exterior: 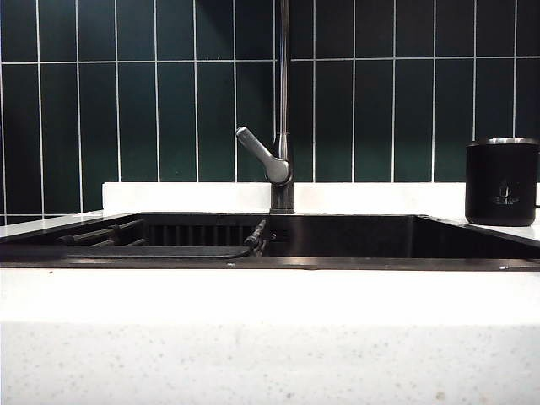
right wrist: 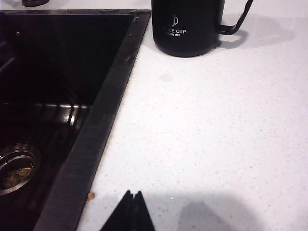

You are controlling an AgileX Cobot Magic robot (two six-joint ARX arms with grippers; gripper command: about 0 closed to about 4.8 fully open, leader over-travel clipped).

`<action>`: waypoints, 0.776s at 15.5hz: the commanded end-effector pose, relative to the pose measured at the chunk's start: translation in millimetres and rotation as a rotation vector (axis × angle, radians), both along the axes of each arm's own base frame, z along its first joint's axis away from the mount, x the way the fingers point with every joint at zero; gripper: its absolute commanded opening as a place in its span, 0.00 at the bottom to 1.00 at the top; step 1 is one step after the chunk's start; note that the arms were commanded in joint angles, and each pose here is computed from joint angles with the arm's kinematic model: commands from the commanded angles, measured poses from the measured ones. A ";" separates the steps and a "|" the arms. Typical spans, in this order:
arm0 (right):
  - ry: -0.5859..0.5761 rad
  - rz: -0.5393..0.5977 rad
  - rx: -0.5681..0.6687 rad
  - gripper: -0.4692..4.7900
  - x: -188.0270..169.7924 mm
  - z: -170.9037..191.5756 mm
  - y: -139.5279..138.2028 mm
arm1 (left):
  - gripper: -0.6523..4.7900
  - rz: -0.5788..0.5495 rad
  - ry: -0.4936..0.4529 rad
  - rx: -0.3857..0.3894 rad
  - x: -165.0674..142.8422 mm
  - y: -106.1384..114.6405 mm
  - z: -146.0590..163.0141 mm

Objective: Pick up the mug next to the sink, go to the faucet to get some water, pour the water into the sink, and finally put the mug back to its place.

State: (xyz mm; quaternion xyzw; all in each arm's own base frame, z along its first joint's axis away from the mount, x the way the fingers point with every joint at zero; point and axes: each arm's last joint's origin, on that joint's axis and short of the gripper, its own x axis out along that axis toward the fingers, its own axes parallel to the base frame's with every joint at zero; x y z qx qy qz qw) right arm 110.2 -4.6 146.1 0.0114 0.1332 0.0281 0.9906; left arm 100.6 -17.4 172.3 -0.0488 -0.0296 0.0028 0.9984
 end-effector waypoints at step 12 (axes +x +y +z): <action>-0.009 0.001 -0.003 0.09 0.3 1.9 0.0 | 0.16 0.026 0.038 0.008 -3.3 11.8 -4.7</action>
